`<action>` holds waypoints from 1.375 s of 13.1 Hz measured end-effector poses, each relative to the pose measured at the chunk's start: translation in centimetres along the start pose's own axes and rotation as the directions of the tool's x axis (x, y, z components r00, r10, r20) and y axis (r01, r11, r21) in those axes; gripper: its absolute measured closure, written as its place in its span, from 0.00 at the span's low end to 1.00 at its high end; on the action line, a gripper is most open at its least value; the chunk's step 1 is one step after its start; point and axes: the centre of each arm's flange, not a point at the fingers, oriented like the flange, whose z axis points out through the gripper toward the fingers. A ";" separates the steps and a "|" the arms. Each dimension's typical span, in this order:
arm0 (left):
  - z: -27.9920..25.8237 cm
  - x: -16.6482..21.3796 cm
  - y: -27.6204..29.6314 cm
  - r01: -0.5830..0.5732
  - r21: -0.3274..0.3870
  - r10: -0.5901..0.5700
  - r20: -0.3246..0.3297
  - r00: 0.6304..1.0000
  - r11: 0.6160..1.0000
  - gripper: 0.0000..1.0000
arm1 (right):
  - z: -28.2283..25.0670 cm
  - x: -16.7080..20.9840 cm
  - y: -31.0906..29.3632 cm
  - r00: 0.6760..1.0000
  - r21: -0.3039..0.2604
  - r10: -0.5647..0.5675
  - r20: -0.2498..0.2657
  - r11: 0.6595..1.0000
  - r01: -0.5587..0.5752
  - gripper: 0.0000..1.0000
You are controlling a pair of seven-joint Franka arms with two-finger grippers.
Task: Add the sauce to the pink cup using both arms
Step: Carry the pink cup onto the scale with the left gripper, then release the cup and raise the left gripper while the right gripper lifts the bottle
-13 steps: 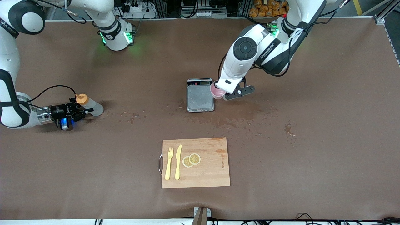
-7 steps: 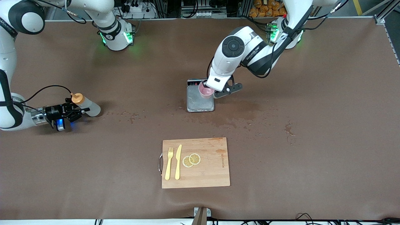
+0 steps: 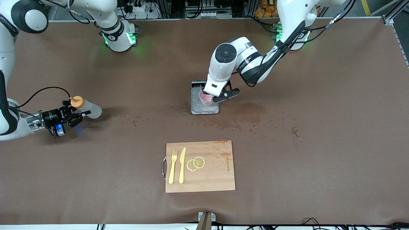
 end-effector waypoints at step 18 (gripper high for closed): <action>-18.7 13.8 -6.1 0.200 -0.112 -0.220 -0.215 0.951 0.973 0.00 | 9.2 -18.2 -11.7 0.886 -0.129 0.257 -0.385 0.936 -0.328 0.55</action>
